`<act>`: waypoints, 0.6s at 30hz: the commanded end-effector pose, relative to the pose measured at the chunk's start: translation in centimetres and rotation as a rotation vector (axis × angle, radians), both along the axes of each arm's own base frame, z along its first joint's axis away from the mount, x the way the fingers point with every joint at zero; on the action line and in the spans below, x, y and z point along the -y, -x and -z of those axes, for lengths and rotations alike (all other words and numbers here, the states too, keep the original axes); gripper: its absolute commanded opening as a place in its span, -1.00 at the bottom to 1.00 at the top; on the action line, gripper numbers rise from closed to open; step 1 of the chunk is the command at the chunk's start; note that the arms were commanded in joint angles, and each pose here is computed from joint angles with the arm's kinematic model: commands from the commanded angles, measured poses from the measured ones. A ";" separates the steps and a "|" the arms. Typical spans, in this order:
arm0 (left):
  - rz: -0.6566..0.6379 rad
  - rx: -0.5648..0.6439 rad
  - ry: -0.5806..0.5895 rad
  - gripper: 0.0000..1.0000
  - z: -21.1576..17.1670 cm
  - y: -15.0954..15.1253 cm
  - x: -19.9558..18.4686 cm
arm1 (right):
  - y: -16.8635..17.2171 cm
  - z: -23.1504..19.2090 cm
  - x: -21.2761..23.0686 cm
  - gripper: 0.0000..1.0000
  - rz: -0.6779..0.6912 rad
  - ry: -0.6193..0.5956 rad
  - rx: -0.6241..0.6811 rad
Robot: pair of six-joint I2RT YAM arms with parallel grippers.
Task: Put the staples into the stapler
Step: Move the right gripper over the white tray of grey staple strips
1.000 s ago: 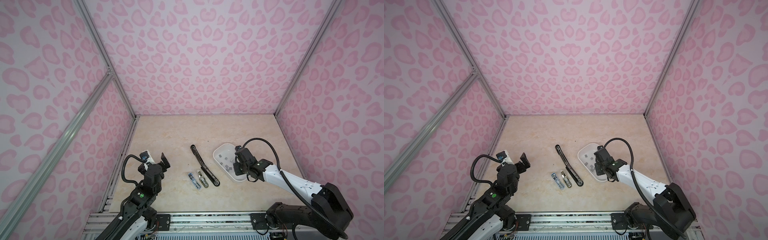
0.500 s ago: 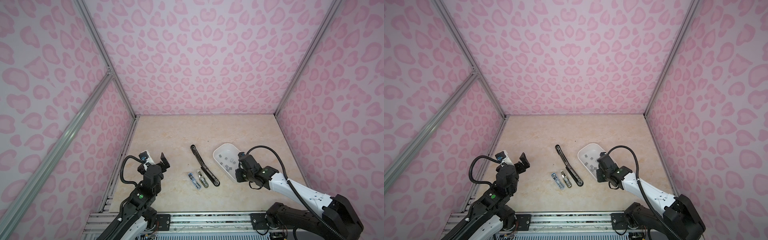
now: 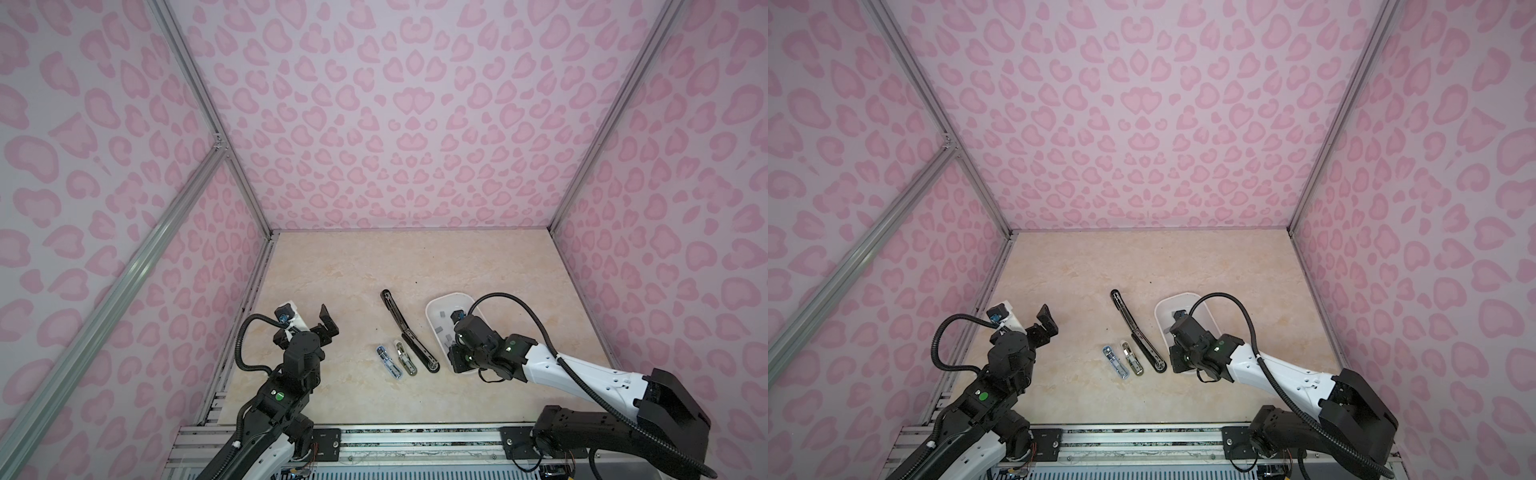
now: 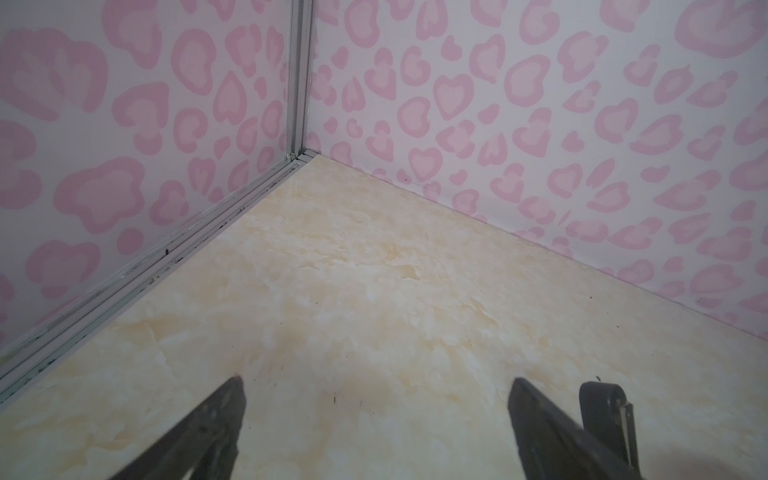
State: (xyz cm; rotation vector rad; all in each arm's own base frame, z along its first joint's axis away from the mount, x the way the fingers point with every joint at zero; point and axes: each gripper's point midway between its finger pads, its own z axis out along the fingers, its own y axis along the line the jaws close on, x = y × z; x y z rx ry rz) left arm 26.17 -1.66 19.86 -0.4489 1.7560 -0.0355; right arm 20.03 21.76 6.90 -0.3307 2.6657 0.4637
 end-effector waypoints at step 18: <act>-0.006 -0.007 -0.013 1.00 0.3 -0.2 0.0 | -7.6 -2.0 4.1 -0.25 0.195 0.121 0.274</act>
